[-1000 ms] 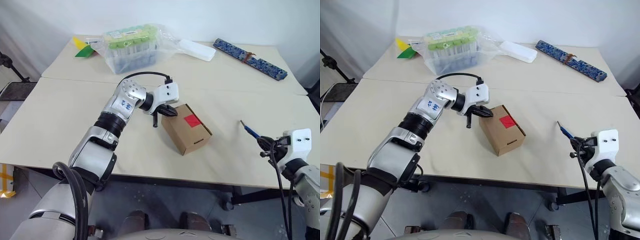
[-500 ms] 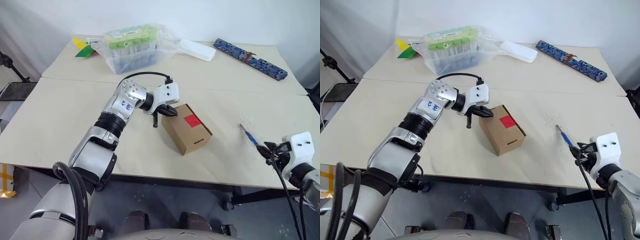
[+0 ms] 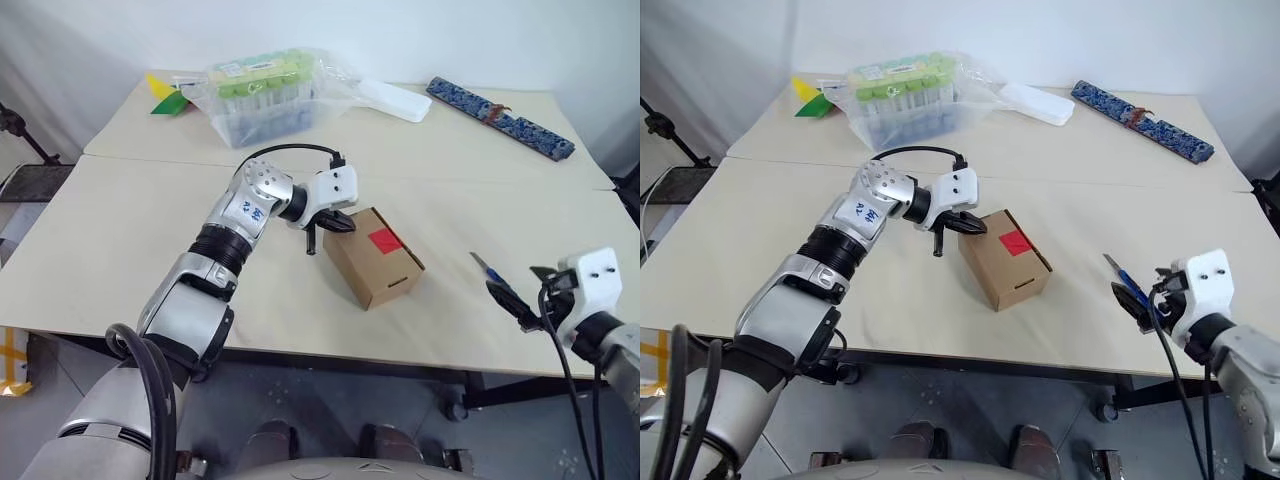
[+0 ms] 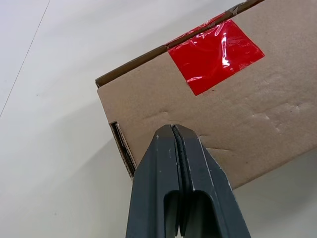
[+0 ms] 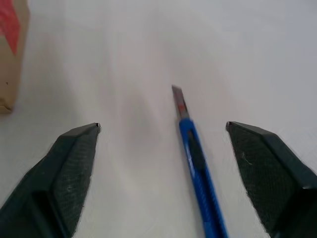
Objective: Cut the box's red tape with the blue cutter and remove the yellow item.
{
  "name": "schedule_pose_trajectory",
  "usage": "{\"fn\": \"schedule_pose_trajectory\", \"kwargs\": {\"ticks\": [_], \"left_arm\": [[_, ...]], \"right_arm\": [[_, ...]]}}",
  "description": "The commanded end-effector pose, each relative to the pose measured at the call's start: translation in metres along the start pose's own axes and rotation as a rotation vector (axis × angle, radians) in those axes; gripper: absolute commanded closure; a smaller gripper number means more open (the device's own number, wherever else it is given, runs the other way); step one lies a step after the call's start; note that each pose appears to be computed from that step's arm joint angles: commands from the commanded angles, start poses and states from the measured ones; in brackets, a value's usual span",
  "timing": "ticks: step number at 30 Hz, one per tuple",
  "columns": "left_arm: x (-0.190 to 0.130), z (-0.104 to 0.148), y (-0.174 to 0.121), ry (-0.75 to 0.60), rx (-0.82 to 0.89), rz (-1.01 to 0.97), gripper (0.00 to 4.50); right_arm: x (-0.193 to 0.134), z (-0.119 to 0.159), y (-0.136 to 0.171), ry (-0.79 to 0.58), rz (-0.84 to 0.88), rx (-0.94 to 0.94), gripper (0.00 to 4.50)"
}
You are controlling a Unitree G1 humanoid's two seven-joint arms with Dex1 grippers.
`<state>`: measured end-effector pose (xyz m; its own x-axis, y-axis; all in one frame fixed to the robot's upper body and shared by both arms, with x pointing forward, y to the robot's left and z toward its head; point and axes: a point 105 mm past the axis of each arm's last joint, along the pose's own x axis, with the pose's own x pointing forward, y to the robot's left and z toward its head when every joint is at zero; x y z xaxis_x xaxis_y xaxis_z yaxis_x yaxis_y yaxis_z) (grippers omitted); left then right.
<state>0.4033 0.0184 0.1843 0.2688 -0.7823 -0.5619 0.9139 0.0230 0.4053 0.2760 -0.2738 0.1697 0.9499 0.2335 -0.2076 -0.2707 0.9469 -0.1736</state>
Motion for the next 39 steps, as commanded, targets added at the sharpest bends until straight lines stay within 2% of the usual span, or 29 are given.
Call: {"fn": "schedule_pose_trajectory", "kwargs": {"ticks": [1,5,9,19,23,33,39], "left_arm": [[0.012,-0.023,-0.015,0.072,-0.043,-0.058,4.50],[0.010,-0.020,-0.015,0.053,-0.042,-0.060,4.50],[0.005,-0.017,-0.012,0.014,-0.057,-0.037,4.50],[-0.006,-0.003,-0.003,-0.079,-0.093,0.019,4.50],[-0.015,0.008,0.002,-0.148,-0.119,0.047,4.50],[-0.037,0.018,0.007,-0.187,-0.138,0.080,4.50],[-0.048,0.017,0.006,-0.181,-0.155,0.095,4.50]], "right_arm": [[-0.004,0.045,-0.005,-0.082,0.011,-0.079,0.01],[0.004,0.062,-0.005,-0.013,0.063,-0.105,0.01],[0.019,0.081,0.007,-0.008,0.143,-0.163,0.01],[0.049,0.082,0.028,0.061,0.291,-0.289,0.01],[0.068,0.083,0.032,0.086,0.336,-0.340,0.95],[0.088,0.083,0.037,0.093,0.396,-0.383,4.46],[0.095,0.089,0.045,0.070,0.423,-0.394,4.46]]}}
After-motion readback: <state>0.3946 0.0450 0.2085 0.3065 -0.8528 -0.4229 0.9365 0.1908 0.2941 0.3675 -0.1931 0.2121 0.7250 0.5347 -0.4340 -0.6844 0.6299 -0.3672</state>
